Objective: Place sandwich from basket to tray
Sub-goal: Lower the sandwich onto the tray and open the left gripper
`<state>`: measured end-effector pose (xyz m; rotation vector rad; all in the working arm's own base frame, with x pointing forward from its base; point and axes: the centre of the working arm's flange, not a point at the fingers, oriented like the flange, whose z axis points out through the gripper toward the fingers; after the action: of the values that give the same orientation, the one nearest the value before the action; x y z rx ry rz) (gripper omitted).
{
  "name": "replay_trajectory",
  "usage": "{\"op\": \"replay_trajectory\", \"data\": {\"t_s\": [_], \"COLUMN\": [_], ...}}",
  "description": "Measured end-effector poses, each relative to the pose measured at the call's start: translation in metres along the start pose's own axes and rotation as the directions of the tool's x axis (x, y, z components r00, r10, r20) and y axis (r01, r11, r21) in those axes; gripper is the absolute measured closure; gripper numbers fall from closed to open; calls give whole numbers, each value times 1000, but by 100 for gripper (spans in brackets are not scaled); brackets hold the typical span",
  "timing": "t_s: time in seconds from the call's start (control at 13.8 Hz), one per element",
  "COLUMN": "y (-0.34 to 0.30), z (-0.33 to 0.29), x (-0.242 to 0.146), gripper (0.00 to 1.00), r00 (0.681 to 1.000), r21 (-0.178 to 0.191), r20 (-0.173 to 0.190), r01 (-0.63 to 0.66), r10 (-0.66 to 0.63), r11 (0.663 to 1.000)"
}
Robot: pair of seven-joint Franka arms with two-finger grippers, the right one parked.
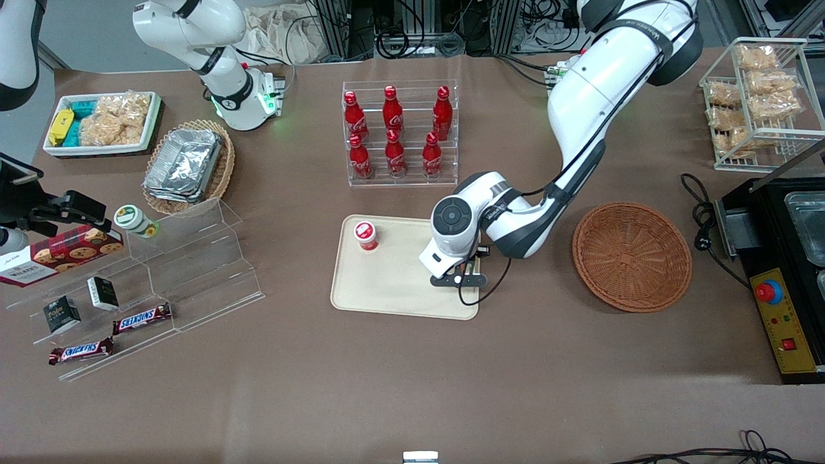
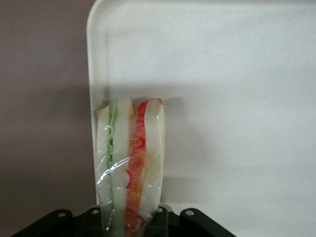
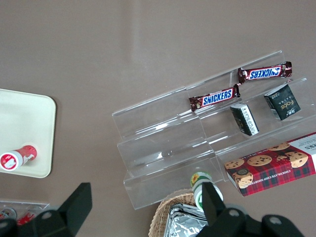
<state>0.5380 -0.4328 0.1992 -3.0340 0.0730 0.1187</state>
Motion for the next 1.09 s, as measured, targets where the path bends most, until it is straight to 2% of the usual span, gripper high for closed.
{"op": "replay_trajectory", "data": {"t_s": [0.15, 0.44, 0.58, 0.87, 1.09], "y": [0, 0, -3, -30, -78], "z": [-2, -5, -23, -120, -190], "x": [2, 5, 15, 34, 39], "gripper": [60, 18, 0, 0, 0], "r00": [1000, 1000, 998, 962, 921], "r21": [-3, -8, -27, -80, -78], "r20": [-5, -11, -38, -123, -156], "r01": [3, 14, 57, 234, 348], "r10": [-3, -14, -58, -243, -356], "r11": [1000, 1000, 998, 969, 934]}}
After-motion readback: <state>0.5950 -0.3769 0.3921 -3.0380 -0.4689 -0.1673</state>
